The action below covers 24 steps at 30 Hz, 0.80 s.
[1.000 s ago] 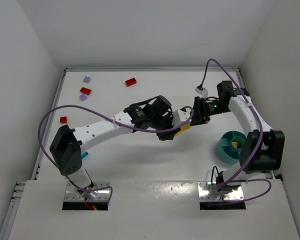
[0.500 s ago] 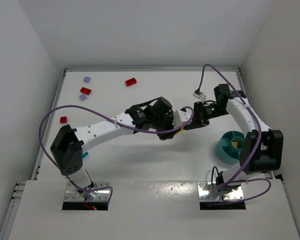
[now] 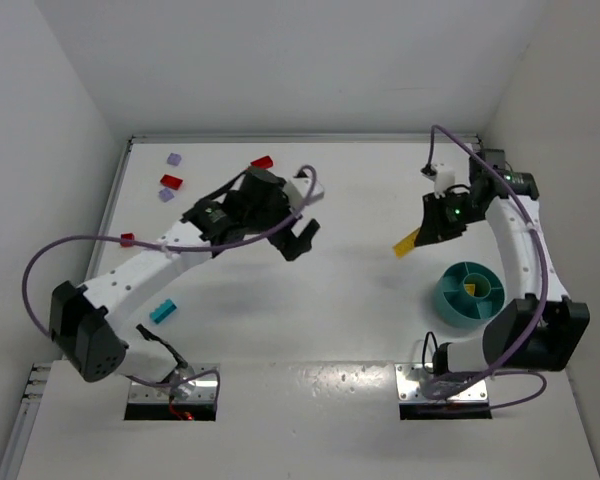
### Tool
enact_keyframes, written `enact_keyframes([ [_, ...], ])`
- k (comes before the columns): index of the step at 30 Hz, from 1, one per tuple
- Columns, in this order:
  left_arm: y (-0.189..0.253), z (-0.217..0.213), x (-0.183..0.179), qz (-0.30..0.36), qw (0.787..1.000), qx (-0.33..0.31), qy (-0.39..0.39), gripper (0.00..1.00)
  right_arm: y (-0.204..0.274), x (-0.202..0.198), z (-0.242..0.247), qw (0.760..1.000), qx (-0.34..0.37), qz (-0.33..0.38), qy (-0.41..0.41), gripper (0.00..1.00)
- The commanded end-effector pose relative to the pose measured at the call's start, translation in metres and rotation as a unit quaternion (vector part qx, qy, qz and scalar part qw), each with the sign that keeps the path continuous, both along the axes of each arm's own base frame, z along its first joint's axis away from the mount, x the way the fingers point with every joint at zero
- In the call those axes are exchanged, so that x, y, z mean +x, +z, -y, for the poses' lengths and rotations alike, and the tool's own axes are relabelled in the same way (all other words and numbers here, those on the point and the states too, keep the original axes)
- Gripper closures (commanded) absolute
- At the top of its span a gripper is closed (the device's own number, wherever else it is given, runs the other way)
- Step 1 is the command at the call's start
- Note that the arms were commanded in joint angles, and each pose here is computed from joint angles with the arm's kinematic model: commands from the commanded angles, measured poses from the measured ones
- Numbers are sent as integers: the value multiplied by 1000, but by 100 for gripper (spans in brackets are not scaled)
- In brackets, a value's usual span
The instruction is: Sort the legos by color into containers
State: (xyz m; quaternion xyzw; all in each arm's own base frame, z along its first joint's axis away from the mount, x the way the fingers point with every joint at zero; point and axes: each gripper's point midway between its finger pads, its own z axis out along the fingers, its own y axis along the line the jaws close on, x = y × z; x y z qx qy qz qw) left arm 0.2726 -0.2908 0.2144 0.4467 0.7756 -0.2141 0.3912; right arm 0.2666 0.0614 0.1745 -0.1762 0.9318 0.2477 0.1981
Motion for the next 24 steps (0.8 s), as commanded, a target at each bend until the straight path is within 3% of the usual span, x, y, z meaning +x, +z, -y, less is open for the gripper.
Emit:
enact_keyframes([
  [1, 26, -34, 16, 10, 996, -45, 75, 0, 15, -17, 64, 987, -157, 38, 5, 100],
  [8, 14, -82, 38, -41, 985, -73, 149, 0, 27, -53, 156, 950, -305, 41, -53, 100],
  [15, 22, -110, 49, -27, 981, -83, 175, 0, 23, -83, 177, 947, -311, 3, -88, 100],
  [24, 11, -131, 56, -35, 978, -88, 188, 0, 0, -107, 161, 964, -257, -48, -45, 100],
])
